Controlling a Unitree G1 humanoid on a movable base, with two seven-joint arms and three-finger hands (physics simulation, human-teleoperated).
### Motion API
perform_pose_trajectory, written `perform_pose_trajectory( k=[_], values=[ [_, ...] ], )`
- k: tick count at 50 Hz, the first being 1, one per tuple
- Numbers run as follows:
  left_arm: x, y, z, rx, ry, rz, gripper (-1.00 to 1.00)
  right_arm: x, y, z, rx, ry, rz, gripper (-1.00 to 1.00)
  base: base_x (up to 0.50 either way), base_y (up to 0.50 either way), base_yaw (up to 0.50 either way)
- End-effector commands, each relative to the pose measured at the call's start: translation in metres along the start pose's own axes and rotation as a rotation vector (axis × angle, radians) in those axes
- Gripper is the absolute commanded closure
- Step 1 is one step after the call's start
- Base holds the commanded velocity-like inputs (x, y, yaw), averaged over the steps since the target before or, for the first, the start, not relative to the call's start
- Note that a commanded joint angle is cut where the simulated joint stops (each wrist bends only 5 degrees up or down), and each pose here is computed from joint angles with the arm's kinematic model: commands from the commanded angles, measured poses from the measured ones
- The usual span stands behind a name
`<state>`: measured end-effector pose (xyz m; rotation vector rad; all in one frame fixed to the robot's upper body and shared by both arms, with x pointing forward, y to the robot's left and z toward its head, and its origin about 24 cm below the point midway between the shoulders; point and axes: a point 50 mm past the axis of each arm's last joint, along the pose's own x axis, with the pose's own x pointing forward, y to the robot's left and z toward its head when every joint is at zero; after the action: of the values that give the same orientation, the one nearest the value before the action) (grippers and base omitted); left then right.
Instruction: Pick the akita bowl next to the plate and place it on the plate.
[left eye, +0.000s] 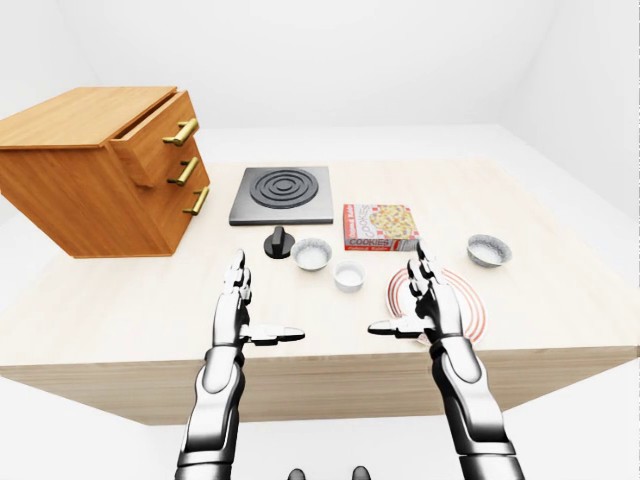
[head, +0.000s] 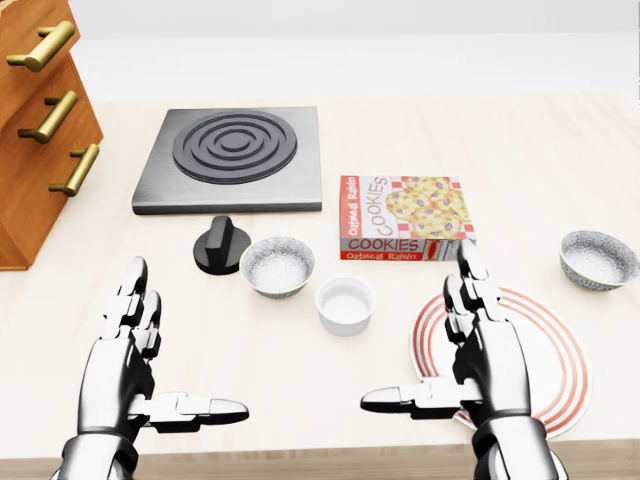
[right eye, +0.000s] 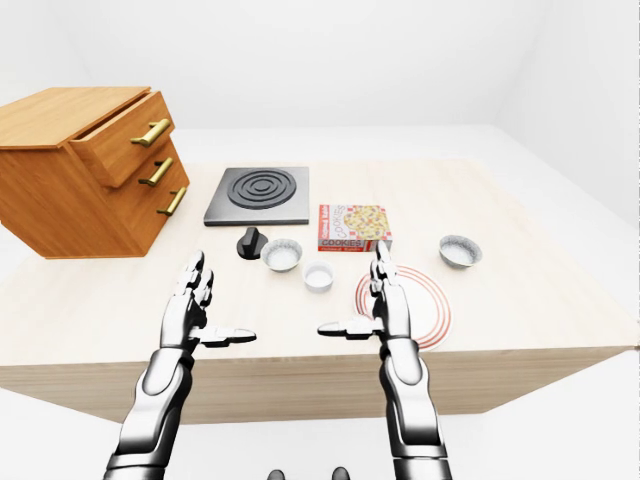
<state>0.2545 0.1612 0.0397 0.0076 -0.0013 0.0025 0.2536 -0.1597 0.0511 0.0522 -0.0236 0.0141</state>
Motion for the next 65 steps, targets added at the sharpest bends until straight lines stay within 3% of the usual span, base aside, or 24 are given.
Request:
perform_pose_trajectory(
  k=[1,58,65],
  values=[
    [0.0008,-0.0003,-0.0015,-0.004,-0.001,-0.001,-1.0,-0.0006,-0.0021,0.0049,0.033,-0.008,-0.001,-1.0,-0.03,-0.34,0.0],
    [-0.0016,-0.0028,0.0006,-0.011,0.001,-0.006,-1.0,0.007,-0.0082,0.0028,0.004,-0.005,-0.049,-1.0,-0.03,-0.2,0.0],
    [-0.0006,-0.0021,-0.0006,-0.011,0.001,-0.004,-1.0,0.0031,-0.0009,0.0073,0.016,0.002,-0.001,-1.0,0.0,0.0,0.0]
  ],
)
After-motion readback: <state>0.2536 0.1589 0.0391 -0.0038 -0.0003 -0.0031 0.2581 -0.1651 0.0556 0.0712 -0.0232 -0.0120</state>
